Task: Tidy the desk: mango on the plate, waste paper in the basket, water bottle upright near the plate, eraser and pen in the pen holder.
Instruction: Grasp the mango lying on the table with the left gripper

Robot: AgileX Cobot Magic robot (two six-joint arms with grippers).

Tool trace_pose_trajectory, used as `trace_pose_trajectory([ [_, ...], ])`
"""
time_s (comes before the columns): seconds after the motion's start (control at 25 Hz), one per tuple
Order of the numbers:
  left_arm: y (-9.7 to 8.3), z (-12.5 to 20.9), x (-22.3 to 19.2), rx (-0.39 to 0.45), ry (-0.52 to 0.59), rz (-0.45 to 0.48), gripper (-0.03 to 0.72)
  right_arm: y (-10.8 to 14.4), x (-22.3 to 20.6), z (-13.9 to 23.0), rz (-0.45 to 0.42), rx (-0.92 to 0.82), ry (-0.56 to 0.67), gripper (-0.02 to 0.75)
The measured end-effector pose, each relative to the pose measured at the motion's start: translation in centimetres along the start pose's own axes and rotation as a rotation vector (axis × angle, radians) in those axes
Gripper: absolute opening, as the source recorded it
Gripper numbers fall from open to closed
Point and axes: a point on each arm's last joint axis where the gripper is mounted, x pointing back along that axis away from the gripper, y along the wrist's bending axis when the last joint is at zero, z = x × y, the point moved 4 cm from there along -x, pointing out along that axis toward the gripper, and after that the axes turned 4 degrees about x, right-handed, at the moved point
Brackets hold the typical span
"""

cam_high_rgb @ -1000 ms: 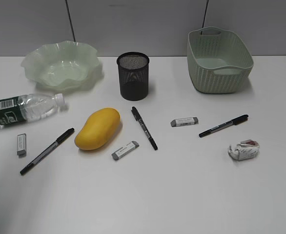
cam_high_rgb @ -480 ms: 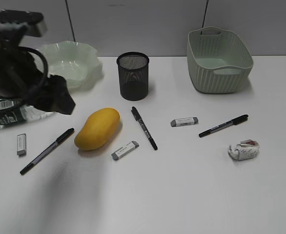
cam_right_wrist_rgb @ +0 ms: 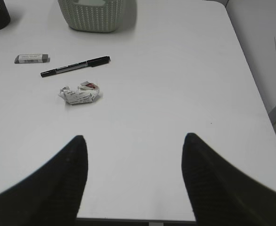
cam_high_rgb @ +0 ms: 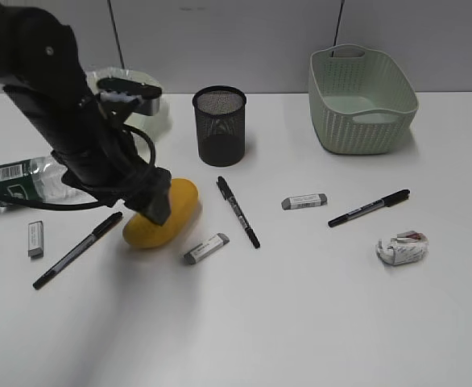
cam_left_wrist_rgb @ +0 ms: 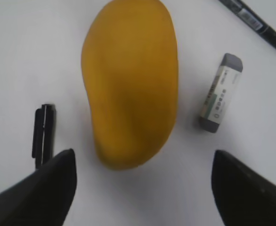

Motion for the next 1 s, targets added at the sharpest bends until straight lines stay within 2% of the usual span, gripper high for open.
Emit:
trace_pose_trajectory([
  [0.32, 0.2, -1.5, -3.8, 0.001, 0.063, -0.007, 0.693, 0.0, 0.0, 0.0, 0.000, 0.000, 0.000, 0.502],
  [0.72, 0.4, -2.1, -6.5, -0.001, 0.108, -0.015, 0.688, 0.0, 0.0, 0.0, 0.000, 0.000, -0.001, 0.502],
  [0.92, 0.4, -2.2, -6.6, -0.002, 0.107, -0.015, 0.582, 0.0, 0.0, 0.0, 0.000, 0.000, 0.000, 0.502],
  [1.0, 0.4, -2.2, -6.5, -0.002, 0.110, -0.015, 0.565, 0.0, 0.0, 0.0, 0.000, 0.000, 0.000, 0.502],
])
